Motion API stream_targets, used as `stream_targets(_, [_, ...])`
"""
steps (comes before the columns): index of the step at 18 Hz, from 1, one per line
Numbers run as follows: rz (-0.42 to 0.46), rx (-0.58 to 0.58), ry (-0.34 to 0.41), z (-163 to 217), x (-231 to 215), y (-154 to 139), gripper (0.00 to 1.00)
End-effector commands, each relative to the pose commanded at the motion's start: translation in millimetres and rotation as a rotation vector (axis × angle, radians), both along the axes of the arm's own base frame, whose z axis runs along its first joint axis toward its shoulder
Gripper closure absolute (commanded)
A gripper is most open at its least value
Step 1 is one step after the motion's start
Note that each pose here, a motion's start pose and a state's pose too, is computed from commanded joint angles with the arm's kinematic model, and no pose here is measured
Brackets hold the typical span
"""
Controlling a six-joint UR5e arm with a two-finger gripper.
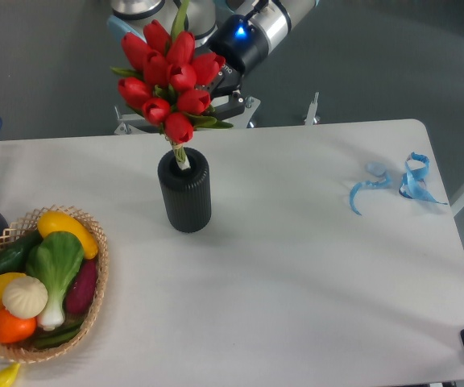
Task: Insert the flowers into the vase
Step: 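Lower the tulip stems down into the black vase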
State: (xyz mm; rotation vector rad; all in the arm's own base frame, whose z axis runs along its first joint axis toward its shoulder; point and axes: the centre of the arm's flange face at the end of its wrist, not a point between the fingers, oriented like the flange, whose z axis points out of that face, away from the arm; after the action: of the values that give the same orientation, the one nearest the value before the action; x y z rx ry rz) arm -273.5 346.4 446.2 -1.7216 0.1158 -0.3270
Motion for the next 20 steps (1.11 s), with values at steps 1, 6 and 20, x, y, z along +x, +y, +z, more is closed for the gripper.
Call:
stream_targets(1, [-0.002, 0.001, 0.006, -5.5, 4.4, -1.6, 0.96])
stream_targets(6, [-0.013, 0.008, 0.042, -27.6, 21.7, -7.9, 0.95])
stream_targets(20, [0.047, 0.001, 0.086, -91.1, 19.6, -38.5, 0.87])
